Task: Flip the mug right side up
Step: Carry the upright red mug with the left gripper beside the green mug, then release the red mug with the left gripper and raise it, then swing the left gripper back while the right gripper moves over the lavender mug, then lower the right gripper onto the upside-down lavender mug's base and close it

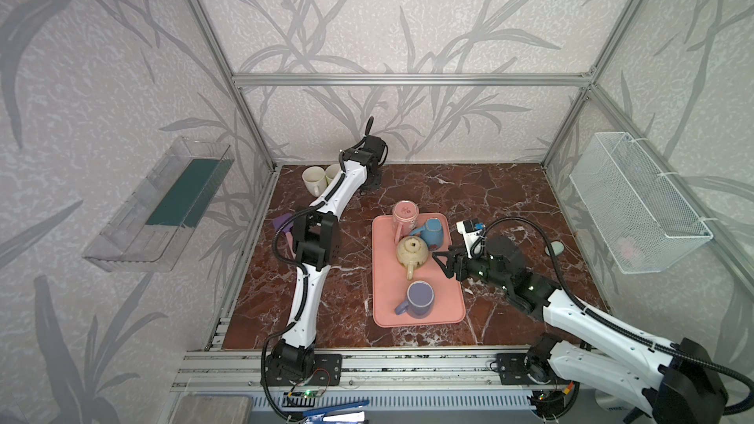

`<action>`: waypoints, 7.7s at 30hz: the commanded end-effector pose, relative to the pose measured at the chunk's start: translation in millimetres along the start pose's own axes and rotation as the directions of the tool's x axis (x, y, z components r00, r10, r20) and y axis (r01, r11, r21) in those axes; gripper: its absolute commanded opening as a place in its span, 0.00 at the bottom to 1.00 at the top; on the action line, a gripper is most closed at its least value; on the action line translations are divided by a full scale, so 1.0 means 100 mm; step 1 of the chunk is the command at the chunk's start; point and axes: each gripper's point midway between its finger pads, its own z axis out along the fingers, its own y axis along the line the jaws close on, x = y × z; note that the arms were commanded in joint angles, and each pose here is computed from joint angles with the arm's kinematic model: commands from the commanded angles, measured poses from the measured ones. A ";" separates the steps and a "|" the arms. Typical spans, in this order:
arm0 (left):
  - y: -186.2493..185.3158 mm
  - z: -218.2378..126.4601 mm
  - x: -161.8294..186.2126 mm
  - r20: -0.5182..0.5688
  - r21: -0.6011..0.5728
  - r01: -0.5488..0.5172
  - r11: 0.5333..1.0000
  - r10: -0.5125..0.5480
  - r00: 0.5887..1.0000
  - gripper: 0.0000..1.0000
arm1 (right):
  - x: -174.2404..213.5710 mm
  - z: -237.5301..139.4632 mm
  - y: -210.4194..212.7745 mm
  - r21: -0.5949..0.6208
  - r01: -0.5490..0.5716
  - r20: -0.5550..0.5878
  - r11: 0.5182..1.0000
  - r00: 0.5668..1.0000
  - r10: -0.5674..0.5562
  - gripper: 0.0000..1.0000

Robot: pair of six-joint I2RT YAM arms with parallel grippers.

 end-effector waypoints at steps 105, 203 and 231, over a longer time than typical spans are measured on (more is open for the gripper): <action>-0.98 -1.46 1.49 0.143 0.328 -0.151 0.933 0.109 0.984 0.59 | 0.08 -0.77 0.09 0.032 -0.013 -0.102 0.999 0.995 0.016 0.72; -0.93 -1.29 2.99 0.028 0.474 0.058 0.878 -0.081 0.996 0.38 | 1.12 0.33 0.10 0.208 -0.030 -0.465 0.978 0.877 0.125 0.67; -1.95 -1.51 3.15 0.046 0.567 -0.070 0.821 0.053 0.998 0.32 | 0.93 -0.24 -0.15 0.277 0.052 -0.440 0.959 0.895 0.079 0.67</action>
